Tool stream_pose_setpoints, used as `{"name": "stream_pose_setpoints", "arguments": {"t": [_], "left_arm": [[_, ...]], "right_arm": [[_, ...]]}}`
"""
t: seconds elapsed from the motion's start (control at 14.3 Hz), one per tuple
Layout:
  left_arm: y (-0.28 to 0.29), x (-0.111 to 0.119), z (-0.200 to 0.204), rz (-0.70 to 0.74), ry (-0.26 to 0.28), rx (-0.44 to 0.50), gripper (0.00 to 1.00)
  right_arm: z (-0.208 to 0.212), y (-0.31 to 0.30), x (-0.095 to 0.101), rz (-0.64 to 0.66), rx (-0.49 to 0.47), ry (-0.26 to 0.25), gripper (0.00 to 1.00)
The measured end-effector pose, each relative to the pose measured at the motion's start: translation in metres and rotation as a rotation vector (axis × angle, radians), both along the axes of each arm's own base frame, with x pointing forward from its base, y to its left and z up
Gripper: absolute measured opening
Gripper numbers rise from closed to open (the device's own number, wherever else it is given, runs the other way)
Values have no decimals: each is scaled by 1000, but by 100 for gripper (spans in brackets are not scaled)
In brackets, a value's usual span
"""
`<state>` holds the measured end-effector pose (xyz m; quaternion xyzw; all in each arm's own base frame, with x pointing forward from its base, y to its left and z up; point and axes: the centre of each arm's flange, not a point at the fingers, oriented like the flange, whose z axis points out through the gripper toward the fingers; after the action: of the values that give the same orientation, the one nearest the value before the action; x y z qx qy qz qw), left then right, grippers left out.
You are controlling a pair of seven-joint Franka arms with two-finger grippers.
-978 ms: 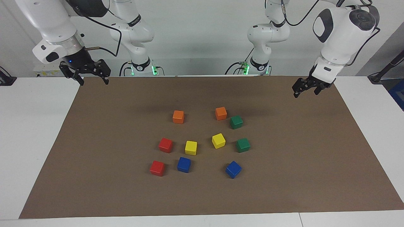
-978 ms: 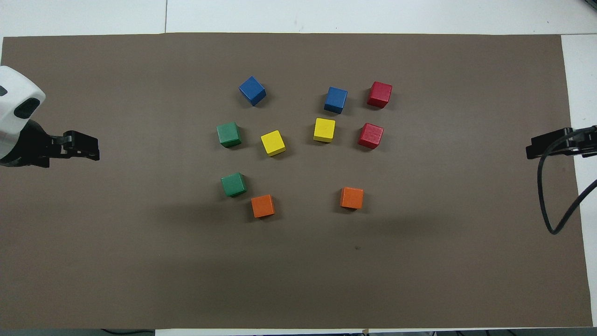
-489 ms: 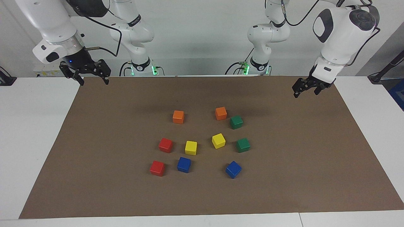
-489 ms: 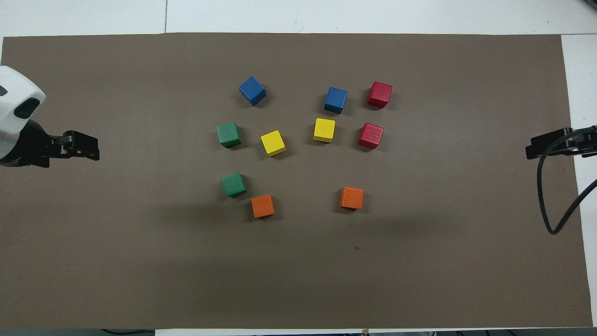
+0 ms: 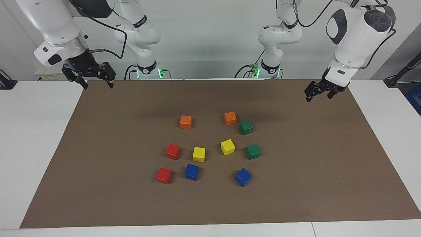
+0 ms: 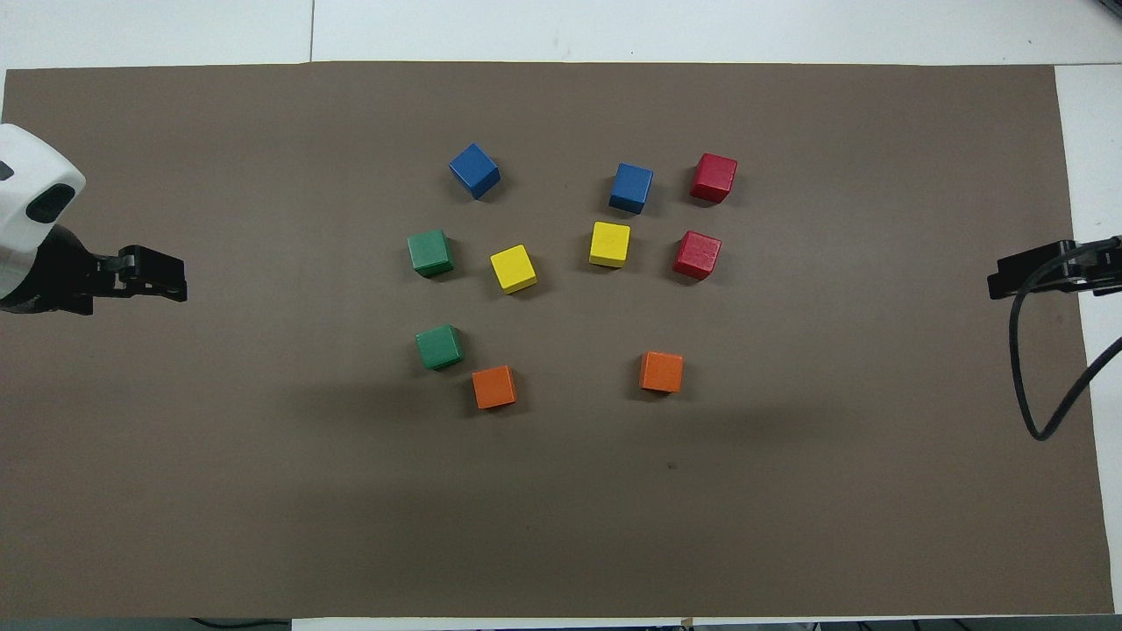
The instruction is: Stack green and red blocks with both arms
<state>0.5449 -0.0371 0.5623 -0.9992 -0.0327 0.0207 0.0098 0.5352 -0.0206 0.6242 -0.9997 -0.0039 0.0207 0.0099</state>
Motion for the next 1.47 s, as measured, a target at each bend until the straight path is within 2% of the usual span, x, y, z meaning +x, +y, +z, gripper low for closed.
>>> {"name": "stream_pose_setpoints", "arguments": {"t": [0.14, 0.28, 0.49, 0.63, 0.84, 1.12, 1.47], "left_arm": [[0, 0, 0, 0, 0, 0, 100], [0, 0, 0, 0, 0, 0, 100], [0, 0, 0, 0, 0, 0, 100], [0, 0, 0, 0, 0, 0, 100], [0, 0, 0, 0, 0, 0, 100], [0, 0, 0, 0, 0, 0, 100], [0, 0, 0, 0, 0, 0, 100]], "right_arm": [[-6, 13, 0, -15, -1, 3, 100], [-22, 39, 3, -78, -4, -20, 100], [-75, 95, 7, -218, -2, -57, 100], [-113, 124, 11, -273, 2, -63, 100], [-165, 151, 29, -347, 10, -74, 100], [-220, 162, 52, -404, 20, -88, 100], [-249, 174, 59, -408, 25, -93, 100]]}}
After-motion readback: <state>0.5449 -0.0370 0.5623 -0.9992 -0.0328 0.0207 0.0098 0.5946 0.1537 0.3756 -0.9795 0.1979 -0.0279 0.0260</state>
